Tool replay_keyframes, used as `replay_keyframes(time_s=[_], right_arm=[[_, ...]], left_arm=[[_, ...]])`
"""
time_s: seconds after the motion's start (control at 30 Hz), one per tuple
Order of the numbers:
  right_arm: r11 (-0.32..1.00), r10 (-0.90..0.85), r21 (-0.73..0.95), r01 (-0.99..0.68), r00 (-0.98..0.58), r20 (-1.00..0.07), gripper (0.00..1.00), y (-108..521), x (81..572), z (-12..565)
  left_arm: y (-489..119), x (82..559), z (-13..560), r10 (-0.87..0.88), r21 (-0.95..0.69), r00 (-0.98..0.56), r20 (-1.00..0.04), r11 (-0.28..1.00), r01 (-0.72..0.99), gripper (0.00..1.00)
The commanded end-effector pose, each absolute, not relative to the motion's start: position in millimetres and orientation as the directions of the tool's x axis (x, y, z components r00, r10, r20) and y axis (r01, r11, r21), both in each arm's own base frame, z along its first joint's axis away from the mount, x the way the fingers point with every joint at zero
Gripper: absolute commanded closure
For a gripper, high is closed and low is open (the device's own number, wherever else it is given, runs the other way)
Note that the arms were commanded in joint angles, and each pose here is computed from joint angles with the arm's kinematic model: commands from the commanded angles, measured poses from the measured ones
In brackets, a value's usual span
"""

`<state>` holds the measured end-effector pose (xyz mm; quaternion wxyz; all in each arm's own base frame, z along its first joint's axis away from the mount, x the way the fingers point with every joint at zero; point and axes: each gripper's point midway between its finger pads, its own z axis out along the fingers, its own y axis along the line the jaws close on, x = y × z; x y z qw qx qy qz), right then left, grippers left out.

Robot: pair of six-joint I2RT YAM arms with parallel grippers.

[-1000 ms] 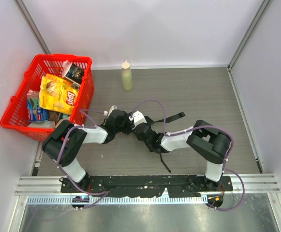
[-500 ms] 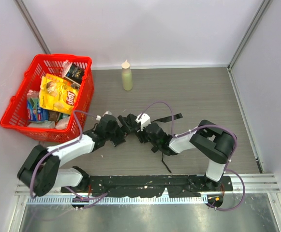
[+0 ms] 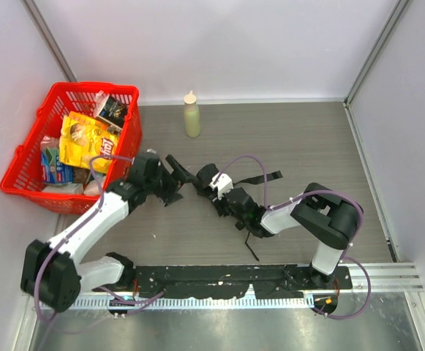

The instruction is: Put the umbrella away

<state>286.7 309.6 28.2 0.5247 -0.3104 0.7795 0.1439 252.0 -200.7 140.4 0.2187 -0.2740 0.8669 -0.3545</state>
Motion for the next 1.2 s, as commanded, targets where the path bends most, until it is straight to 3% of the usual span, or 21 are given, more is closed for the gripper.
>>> replay_keyframes(time_s=[0.0,0.3,0.43,0.53,0.67,0.8,0.9,1.17], right_arm=[[0.762,-0.421,-0.160,-0.628,-0.292,-0.859,0.99,287.5,279.8,6.2],[0.764,-0.422,-0.162,-0.624,-0.294,-0.858,0.99,284.7,278.1,8.5],[0.766,-0.414,-0.158,-0.623,-0.291,-0.862,0.99,285.5,278.6,10.8],[0.765,-0.414,-0.158,-0.625,-0.288,-0.864,0.99,286.7,277.5,11.4],[0.763,-0.417,-0.165,-0.625,-0.280,-0.865,0.99,287.8,277.6,12.7],[0.763,-0.422,-0.167,-0.625,-0.285,-0.861,0.99,287.4,277.1,10.7],[0.764,-0.424,-0.168,-0.624,-0.288,-0.858,0.99,286.7,276.9,10.6],[0.761,-0.420,-0.153,-0.631,-0.300,-0.857,0.99,288.5,274.7,8.1]], left_arm=[[-208.9,283.2,148.4,-0.629,-0.679,-0.765,-0.138,0.622,-0.389,0.16],[-229.3,347.5,202.9,-0.621,-0.778,-0.735,-0.271,0.591,-0.213,0.21],[-270.5,371.7,206.8,-0.528,-0.854,-0.825,-0.203,0.508,-0.115,0.39],[-289.8,386.7,192.2,-0.474,-0.840,-0.861,-0.186,0.531,-0.110,0.54],[-301.0,398.5,152.0,-0.457,-0.798,-0.871,-0.182,0.586,-0.140,0.55],[-322.5,392.6,129.5,-0.379,-0.810,-0.916,-0.135,0.574,-0.118,0.70],[-319.2,375.4,121.8,-0.361,-0.802,-0.917,-0.171,0.591,-0.083,0.80],[-301.9,336.1,126.9,-0.374,-0.833,-0.905,-0.201,0.552,-0.043,0.77]])
